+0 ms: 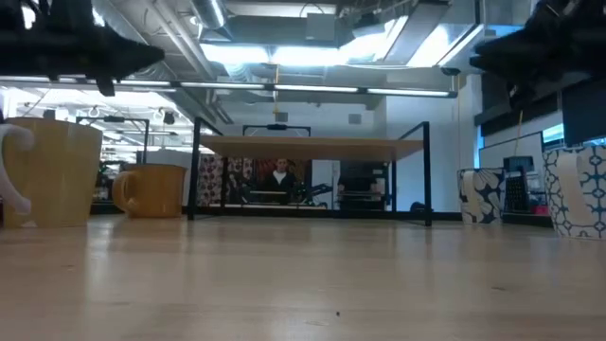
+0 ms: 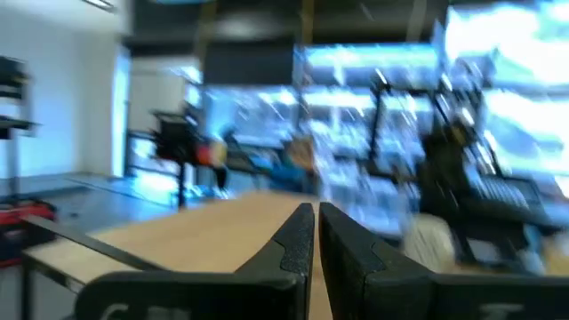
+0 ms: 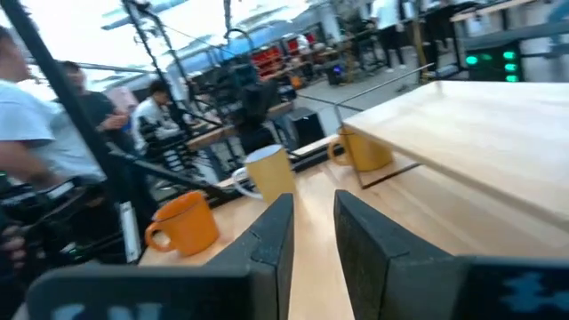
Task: Place coffee mugs
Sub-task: Put the bottom blue patterned mug on the shelf
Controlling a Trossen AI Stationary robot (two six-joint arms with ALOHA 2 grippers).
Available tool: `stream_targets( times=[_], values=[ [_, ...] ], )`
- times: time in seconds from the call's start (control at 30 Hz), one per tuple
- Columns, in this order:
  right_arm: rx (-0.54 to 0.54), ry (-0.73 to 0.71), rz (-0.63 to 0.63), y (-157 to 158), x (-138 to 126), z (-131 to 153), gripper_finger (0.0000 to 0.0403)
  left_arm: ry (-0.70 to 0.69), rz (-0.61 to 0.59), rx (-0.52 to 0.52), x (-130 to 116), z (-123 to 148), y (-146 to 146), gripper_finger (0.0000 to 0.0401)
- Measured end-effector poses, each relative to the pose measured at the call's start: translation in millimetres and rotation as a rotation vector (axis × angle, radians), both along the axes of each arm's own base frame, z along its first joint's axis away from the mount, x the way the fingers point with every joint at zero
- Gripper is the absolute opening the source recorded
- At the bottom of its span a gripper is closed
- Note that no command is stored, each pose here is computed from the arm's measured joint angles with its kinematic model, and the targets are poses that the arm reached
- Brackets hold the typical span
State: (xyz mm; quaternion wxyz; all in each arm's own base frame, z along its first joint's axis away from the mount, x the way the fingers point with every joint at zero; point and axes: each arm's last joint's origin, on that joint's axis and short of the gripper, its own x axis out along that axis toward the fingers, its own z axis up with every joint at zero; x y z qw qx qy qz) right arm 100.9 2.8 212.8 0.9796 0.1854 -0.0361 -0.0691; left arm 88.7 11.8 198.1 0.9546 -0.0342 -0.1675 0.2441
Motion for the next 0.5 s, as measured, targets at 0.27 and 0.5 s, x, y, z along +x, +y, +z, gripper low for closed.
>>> stream_targets(
  times=[0.27,0.5],
  values=[
    [0.011,0.159,-0.089,0,27,42,0.0072,-0.236,0.004,-0.01,-10,19,0,0.0015],
    [0.21,0.468,-0.061,5,52,65,0.0072,-0.339,0.002,-0.041,-15,26,1,0.0015]
  ],
)
